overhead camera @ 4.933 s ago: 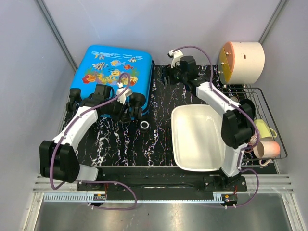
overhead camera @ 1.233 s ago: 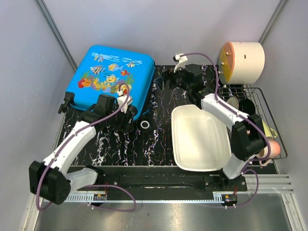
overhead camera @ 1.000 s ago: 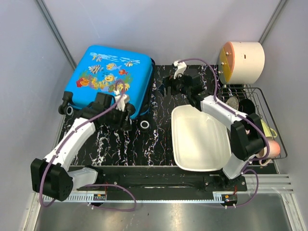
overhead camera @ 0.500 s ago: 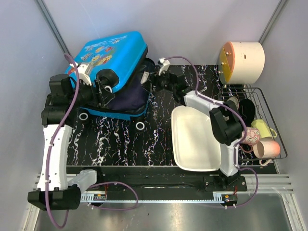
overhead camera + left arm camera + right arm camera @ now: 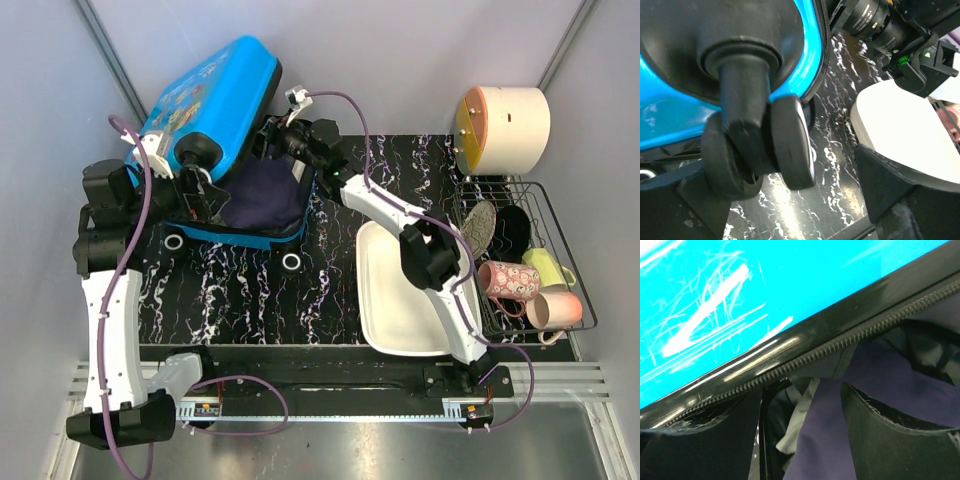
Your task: Open, take out, and arrange the luggage
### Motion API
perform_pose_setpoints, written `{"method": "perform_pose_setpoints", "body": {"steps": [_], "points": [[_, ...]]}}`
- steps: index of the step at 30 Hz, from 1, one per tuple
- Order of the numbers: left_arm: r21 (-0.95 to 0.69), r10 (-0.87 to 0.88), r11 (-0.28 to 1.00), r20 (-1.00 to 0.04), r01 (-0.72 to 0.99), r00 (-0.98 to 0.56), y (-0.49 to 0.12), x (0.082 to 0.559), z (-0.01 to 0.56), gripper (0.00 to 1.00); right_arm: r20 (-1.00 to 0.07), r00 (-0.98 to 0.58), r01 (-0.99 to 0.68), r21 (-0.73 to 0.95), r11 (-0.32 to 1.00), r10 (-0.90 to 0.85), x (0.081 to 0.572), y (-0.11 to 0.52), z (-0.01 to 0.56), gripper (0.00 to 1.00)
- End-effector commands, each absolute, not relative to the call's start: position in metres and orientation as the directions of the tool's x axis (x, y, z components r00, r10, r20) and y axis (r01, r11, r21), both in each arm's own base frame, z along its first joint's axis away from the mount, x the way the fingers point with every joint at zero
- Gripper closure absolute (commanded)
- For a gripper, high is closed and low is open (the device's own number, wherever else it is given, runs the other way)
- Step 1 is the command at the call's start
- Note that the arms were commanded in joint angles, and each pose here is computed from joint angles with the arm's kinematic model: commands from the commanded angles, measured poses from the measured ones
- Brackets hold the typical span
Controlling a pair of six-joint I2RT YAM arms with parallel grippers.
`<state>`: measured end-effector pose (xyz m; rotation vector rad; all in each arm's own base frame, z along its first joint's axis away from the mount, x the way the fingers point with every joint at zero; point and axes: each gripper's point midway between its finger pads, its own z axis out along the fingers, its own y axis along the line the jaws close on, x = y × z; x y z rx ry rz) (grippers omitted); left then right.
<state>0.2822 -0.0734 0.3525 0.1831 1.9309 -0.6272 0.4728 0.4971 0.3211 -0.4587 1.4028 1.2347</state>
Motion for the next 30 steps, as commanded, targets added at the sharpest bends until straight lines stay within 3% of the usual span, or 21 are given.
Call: {"method": "perform_pose_setpoints", "body": {"steps": [1,3,4,7,10,16,24,30], "points": [[-0.098,-0.02,0.898,-0.983,0.43,-0.182,-0.064,0.265,0.418,0.01,-0.828,-0.171,-0.871,0.381,0.311,0.534,0.471,0.505,0.397,0.26],[0.053,0.101,0.868,-0.992,0.493,-0.072,-0.069,0.249,0.437,0.01,-0.816,-0.172,-0.88,0.379,0.287,0.552,0.47,0.512,0.407,0.26],[0.22,0.238,0.825,-0.971,0.52,0.032,-0.069,0.236,0.443,0.01,-0.814,-0.173,-0.882,0.378,0.279,0.555,0.468,0.515,0.409,0.26],[0.489,0.473,0.642,-0.859,0.591,0.197,-0.079,0.205,0.428,0.01,-0.809,-0.179,-0.894,0.372,0.251,0.56,0.462,0.528,0.414,0.26],[0.569,0.596,0.448,-0.765,0.689,0.244,-0.086,0.181,0.391,0.05,-0.813,-0.183,-0.902,0.362,0.235,0.553,0.456,0.541,0.412,0.26],[0.518,0.636,0.321,-0.738,0.793,0.224,-0.094,0.169,0.351,0.28,-0.824,-0.179,-0.911,0.346,0.227,0.538,0.447,0.555,0.407,0.25],[0.475,0.689,0.355,-0.715,0.805,0.118,-0.089,0.204,0.298,0.36,-0.829,-0.157,-0.918,0.323,0.23,0.536,0.44,0.562,0.408,0.24],[0.547,0.706,0.546,-0.709,0.635,0.004,-0.061,0.266,0.302,0.36,-0.837,-0.145,-0.925,0.304,0.228,0.527,0.436,0.563,0.41,0.23]]}}
